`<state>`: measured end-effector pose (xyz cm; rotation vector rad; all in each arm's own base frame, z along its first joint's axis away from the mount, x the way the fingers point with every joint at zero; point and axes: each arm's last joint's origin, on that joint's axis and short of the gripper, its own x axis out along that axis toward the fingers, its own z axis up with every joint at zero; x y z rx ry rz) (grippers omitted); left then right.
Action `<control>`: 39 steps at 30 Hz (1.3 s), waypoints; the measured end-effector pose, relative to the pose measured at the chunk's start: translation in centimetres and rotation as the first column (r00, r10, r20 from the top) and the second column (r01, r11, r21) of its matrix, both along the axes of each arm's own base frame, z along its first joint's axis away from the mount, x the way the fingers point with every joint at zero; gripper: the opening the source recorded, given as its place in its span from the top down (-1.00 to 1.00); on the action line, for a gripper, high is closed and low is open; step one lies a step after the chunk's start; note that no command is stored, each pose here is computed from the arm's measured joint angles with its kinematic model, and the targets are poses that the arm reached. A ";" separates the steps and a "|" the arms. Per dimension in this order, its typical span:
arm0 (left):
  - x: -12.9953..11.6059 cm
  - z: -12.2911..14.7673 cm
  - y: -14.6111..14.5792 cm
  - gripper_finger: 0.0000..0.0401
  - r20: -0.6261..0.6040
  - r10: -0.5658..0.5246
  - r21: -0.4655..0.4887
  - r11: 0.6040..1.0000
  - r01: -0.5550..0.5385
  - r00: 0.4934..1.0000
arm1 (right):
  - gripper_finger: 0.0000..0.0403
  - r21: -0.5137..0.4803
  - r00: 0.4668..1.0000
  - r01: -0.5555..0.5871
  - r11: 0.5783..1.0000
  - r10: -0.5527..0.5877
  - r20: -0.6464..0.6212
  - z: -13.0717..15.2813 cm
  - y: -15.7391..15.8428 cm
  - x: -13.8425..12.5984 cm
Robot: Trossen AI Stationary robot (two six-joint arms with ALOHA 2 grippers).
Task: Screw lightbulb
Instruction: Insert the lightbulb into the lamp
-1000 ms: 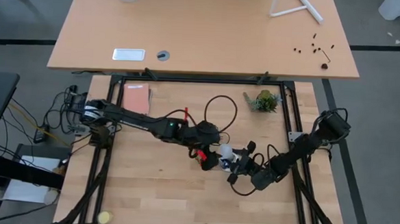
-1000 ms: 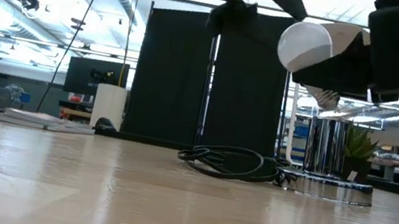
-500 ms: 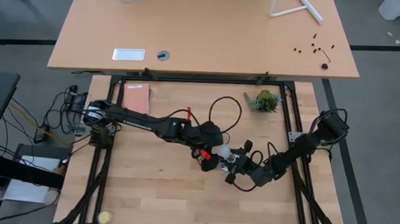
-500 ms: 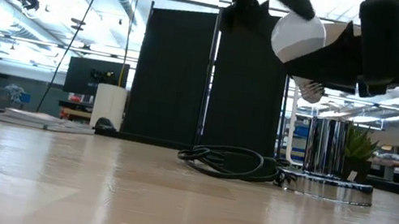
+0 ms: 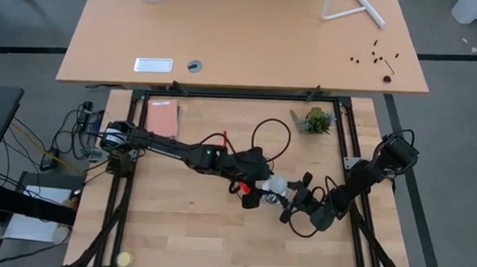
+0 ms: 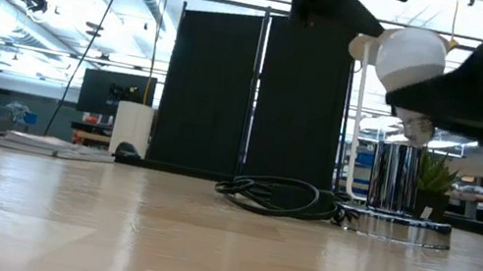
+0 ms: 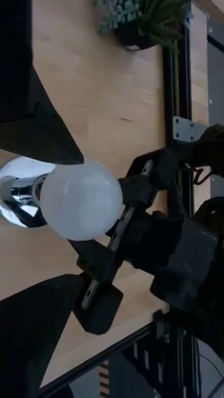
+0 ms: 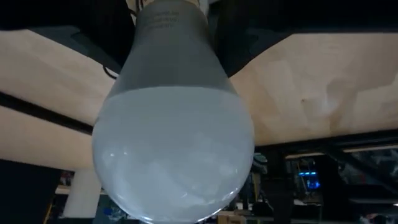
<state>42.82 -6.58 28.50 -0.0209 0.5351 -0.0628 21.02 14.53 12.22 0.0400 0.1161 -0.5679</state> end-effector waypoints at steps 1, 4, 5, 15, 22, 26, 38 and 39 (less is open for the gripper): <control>0.0 0.0 0.2 -0.52 -0.001 0.006 -0.002 1.000 -0.006 1.000 | 0.02 0.003 1.000 -0.001 1.000 0.002 -0.006 -0.2 -0.2 -0.1; 0.1 -0.1 0.5 -0.52 -0.002 0.004 -0.011 1.000 -0.004 1.000 | 0.02 0.025 0.999 -0.033 0.999 0.034 -0.013 -0.3 -0.3 0.0; 0.3 -0.2 0.5 -0.52 0.006 0.006 -0.012 1.000 -0.006 1.000 | 0.02 0.021 0.999 -0.033 0.999 0.033 -0.016 -0.3 -0.4 0.0; 1.5 -2.5 0.5 -0.52 -0.021 -0.029 -0.022 0.999 0.028 0.999 | 0.02 0.036 0.996 -0.077 0.996 0.078 -0.030 -0.4 -0.4 0.3; 2.0 -3.3 0.4 -0.52 -0.013 -0.049 -0.031 0.998 0.048 0.999 | 0.01 0.035 0.993 -0.103 0.994 0.105 -0.052 -0.5 -0.7 0.6; 2.0 -3.3 0.2 -0.52 -0.019 -0.073 -0.043 0.996 0.072 0.997 | -0.08 0.010 0.991 -0.116 0.993 0.116 -0.070 -0.4 -0.6 0.6; 1.9 -3.5 0.3 -0.52 -0.034 -0.054 -0.008 0.999 0.053 0.998 | -0.55 0.021 0.974 -0.200 0.980 0.201 -0.104 -0.6 -0.4 0.6; 1.9 -3.5 0.3 -0.52 -0.034 -0.052 -0.006 0.999 0.052 0.998 | -0.57 0.018 0.974 -0.200 0.980 0.201 -0.106 -0.6 -0.4 0.6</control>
